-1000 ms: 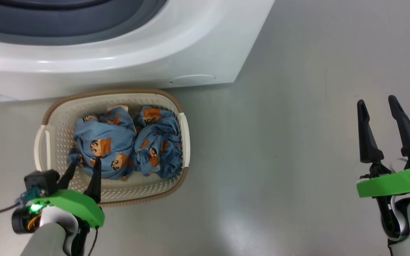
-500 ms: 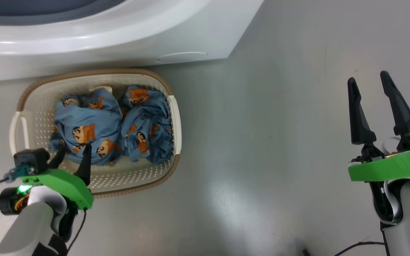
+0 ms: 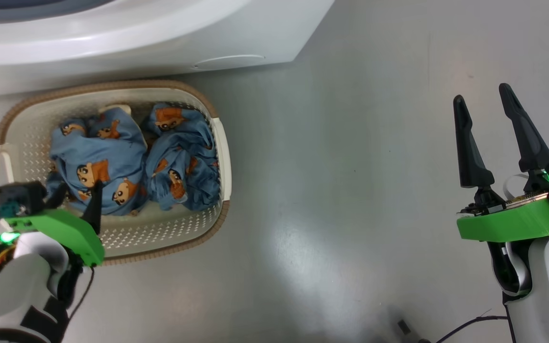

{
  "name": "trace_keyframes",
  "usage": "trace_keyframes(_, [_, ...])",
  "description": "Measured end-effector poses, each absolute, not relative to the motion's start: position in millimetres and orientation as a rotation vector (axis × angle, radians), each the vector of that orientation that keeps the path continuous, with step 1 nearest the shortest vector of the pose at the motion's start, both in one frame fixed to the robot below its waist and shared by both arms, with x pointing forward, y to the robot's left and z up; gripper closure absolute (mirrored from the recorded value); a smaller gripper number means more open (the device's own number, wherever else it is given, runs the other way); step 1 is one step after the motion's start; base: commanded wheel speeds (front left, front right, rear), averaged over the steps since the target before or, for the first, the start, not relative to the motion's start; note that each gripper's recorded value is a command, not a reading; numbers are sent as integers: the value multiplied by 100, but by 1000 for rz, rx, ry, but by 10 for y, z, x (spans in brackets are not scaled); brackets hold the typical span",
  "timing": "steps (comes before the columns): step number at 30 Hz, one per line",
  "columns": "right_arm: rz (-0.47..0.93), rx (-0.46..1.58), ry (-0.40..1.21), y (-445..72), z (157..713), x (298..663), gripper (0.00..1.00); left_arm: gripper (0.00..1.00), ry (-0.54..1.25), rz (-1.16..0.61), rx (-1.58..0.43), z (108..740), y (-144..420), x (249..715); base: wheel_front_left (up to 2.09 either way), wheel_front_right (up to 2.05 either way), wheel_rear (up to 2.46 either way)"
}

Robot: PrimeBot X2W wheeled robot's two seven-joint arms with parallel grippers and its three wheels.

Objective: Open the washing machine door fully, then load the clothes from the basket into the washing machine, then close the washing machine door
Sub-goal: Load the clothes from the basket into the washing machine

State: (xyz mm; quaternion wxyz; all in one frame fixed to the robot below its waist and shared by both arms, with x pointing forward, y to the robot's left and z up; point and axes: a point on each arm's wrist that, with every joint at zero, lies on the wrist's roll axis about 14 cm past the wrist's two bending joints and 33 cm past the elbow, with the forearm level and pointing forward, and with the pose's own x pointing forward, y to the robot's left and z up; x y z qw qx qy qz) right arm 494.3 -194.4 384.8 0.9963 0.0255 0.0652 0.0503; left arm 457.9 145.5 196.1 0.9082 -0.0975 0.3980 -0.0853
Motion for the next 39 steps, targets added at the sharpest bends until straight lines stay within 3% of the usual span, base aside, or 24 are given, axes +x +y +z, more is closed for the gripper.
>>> trace_keyframes(35, [109,20,182,-1961,3561,4966,0,0,909,-272,-120,1428,1302,4906,0,0,0])
trace_keyframes(36, [111,17,169,-1959,3596,4999,0,62,914,-270,-126,1426,1295,4903,0,0,0])
trace_keyframes(39, [112,17,160,-1956,3625,5012,0,100,924,-269,-131,1429,1287,4886,0,0,0])
